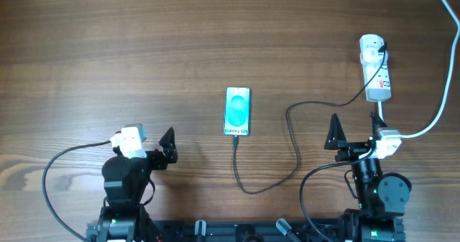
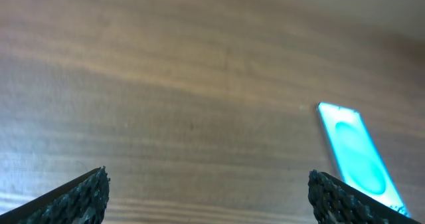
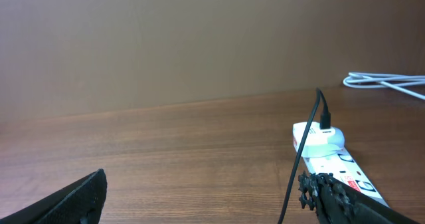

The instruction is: Plug charger to phone and switch on socket

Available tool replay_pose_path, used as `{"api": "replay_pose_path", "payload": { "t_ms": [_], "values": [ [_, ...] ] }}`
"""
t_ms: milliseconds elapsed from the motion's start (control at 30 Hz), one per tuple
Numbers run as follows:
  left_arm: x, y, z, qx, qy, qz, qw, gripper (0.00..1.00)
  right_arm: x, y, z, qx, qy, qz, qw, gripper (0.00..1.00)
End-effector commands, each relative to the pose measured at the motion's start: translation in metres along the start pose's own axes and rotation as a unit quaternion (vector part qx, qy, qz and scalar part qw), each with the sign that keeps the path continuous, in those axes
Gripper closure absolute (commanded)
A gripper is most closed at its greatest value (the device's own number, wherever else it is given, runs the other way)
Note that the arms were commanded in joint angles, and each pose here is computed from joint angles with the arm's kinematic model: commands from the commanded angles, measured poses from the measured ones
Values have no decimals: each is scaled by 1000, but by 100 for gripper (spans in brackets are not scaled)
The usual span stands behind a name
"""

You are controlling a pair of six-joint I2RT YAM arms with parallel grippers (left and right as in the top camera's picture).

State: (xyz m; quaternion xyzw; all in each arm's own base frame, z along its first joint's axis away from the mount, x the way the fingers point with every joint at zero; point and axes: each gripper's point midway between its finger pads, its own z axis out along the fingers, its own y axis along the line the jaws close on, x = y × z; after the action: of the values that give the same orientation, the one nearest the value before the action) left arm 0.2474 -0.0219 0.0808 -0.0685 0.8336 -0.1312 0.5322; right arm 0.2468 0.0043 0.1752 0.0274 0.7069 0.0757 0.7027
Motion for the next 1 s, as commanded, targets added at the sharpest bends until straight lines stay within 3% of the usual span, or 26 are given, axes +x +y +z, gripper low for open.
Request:
{"api": "replay_pose_path", "payload": {
  "t_ms": [0, 500, 967],
  "values": [
    [-12, -4, -5, 9, -32, 4, 999, 0, -3, 3, -1, -9, -7, 5, 1000, 0],
    [-68, -20, -34, 28, -170, 63, 983, 0, -3, 3, -1, -9, -7, 5, 1000, 0],
    [-69, -19, -34, 26, -173, 65, 982, 0, -3, 3, -1, -9, -7, 5, 1000, 0]
  ]
}}
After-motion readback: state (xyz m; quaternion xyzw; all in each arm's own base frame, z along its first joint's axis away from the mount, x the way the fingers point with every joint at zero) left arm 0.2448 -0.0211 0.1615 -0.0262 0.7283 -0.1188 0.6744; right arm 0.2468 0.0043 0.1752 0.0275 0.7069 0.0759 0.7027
